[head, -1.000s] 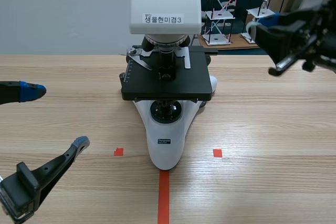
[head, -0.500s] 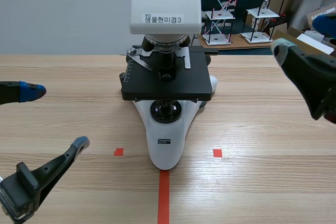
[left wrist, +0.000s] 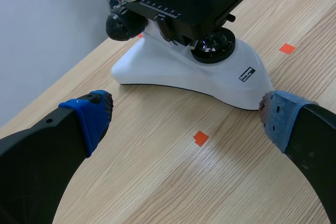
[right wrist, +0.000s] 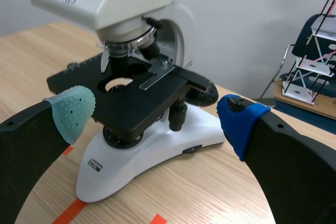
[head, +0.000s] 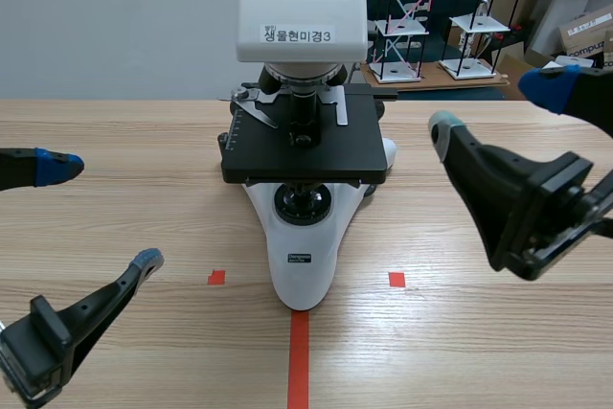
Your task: Return to the home posture
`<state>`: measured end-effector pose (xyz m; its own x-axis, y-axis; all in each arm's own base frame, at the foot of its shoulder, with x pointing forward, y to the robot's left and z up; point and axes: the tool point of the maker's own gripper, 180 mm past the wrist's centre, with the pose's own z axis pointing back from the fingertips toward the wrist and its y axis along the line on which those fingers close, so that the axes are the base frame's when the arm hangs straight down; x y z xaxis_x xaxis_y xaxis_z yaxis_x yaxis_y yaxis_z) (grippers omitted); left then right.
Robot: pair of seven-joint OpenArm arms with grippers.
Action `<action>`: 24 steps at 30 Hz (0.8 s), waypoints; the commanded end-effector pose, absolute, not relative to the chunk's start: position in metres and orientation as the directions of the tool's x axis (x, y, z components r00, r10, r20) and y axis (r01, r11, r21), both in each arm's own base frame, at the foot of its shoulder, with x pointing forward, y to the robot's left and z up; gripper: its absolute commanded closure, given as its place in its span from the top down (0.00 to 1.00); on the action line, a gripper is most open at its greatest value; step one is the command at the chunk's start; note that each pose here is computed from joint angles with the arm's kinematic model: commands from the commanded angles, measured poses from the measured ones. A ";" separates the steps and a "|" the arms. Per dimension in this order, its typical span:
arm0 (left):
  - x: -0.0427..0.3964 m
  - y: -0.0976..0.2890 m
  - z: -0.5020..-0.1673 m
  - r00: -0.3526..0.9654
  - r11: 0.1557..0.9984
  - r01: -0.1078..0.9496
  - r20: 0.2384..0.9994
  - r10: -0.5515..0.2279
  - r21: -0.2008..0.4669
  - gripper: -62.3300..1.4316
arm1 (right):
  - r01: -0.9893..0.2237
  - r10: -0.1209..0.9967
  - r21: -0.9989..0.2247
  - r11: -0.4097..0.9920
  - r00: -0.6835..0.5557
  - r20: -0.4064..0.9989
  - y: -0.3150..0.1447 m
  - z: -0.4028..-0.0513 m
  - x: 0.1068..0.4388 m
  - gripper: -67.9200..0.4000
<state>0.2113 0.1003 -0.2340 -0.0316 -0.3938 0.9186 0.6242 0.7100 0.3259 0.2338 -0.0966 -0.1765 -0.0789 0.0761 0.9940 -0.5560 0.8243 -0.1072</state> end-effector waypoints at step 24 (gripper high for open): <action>0.211 0.099 -0.231 -0.039 0.718 0.619 0.925 -0.377 0.318 0.95 | -0.636 0.154 -0.155 0.756 -0.057 0.986 -0.072 -0.197 0.219 0.76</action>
